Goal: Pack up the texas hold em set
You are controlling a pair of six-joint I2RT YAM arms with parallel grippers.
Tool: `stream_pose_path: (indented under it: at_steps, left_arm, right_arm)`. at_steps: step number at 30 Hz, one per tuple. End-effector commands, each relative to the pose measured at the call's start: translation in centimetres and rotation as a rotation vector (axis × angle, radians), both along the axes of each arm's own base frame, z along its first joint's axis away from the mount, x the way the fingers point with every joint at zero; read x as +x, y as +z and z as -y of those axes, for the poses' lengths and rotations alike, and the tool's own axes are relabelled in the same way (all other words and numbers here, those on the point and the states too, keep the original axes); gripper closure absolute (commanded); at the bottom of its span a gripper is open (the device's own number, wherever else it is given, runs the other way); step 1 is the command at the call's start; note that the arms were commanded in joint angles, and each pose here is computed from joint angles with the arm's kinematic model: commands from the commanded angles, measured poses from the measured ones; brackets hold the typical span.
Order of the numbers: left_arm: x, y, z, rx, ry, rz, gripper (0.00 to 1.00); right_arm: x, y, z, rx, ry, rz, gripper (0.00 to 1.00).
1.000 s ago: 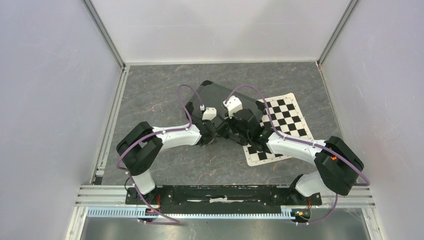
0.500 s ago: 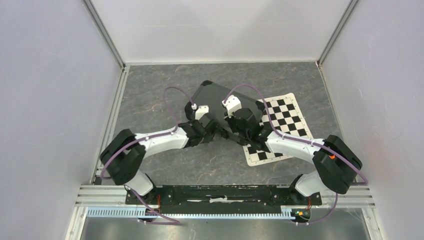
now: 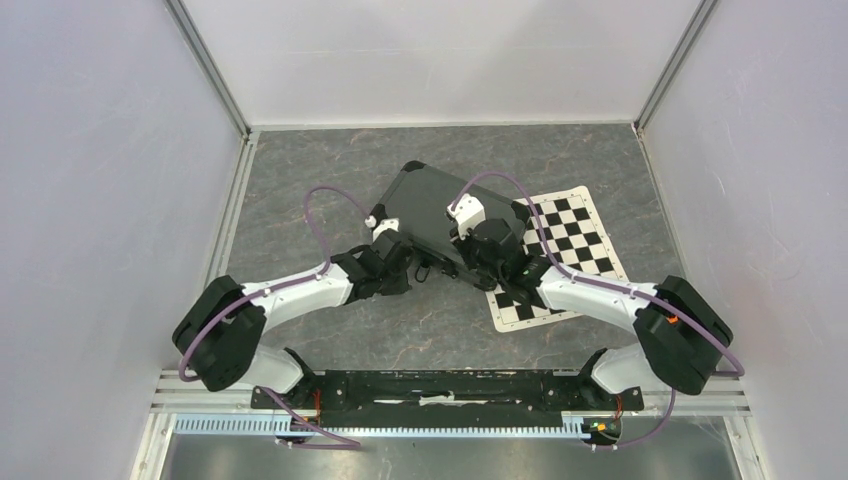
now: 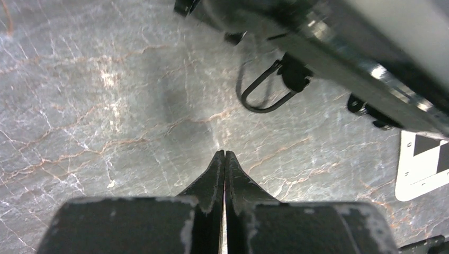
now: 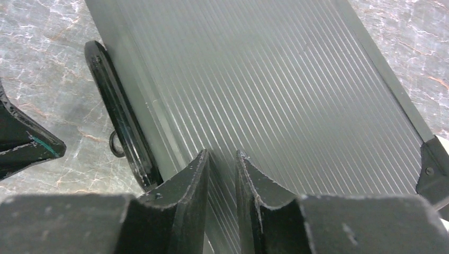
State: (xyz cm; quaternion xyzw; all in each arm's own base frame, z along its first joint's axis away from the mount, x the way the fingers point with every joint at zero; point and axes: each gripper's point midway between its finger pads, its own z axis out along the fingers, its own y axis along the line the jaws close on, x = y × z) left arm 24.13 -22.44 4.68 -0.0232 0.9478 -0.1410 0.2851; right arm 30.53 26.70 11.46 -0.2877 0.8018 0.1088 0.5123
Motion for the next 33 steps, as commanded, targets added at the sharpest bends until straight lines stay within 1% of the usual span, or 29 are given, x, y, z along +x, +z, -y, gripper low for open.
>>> stream_pose_path:
  at_steps: [1, 4, 6, 10, 13, 14, 18, 19, 21, 23, 26, 33]
  left_arm:
    - [-0.1, 0.8, 0.2, -0.047, -0.033, 0.025, 0.98]
    - [-0.4, 1.4, -0.9, -0.07, -0.005, 0.068, 0.93]
    - [-0.7, 1.8, -1.3, -0.108, 0.004, 0.1, 0.89]
    - [-1.3, 2.2, -2.1, -0.186, 0.017, 0.165, 0.68]
    - [-1.2, 2.3, -2.7, -0.233, 0.035, 0.209, 0.56]
    - [-1.1, 2.5, -2.8, -0.251, 0.036, 0.222, 0.54]
    - [0.1, 2.3, -3.6, -0.284, 0.063, 0.231, 0.51]
    - [0.3, 2.1, -3.9, -0.284, 0.078, 0.223, 0.5]
    - [0.9, 1.5, -4.6, -0.278, 0.105, 0.202, 0.5]
    - [1.2, 1.3, -4.4, -0.291, 0.099, 0.192, 0.5]
    - [1.5, 1.4, -4.0, -0.31, 0.09, 0.195, 0.5]
    - [1.6, 1.8, -4.3, -0.298, 0.082, 0.22, 0.49]
  right_arm:
    - [-5.9, -7.9, 3.3, -0.213, 0.095, -0.275, 0.69]
    - [-6.0, -7.4, 3.4, -0.2, 0.1, -0.261, 0.66]
    - [-6.2, -6.9, 3.2, -0.181, 0.109, -0.251, 0.62]
    - [-6.3, -5.7, 2.9, -0.149, 0.132, -0.228, 0.47]
    - [-6.2, -4.9, 3.0, -0.157, 0.133, -0.215, 0.42]
    - [-6.1, -4.7, 3.0, -0.163, 0.134, -0.214, 0.4]
    - [-6.0, -3.6, 2.3, -0.175, 0.139, -0.195, 0.33]
    - [-5.9, -3.2, 2.0, -0.206, 0.154, -0.17, 0.32]
    - [-5.7, -2.2, 1.3, -0.254, 0.149, -0.131, 0.26]
    - [-5.5, -1.1, 0.6, -0.291, 0.147, -0.101, 0.21]
    - [-5.3, -0.2, -0.1, -0.31, 0.145, -0.073, 0.13]
    - [-4.7, 1.3, -1.6, -0.312, 0.181, -0.042, 0.06]
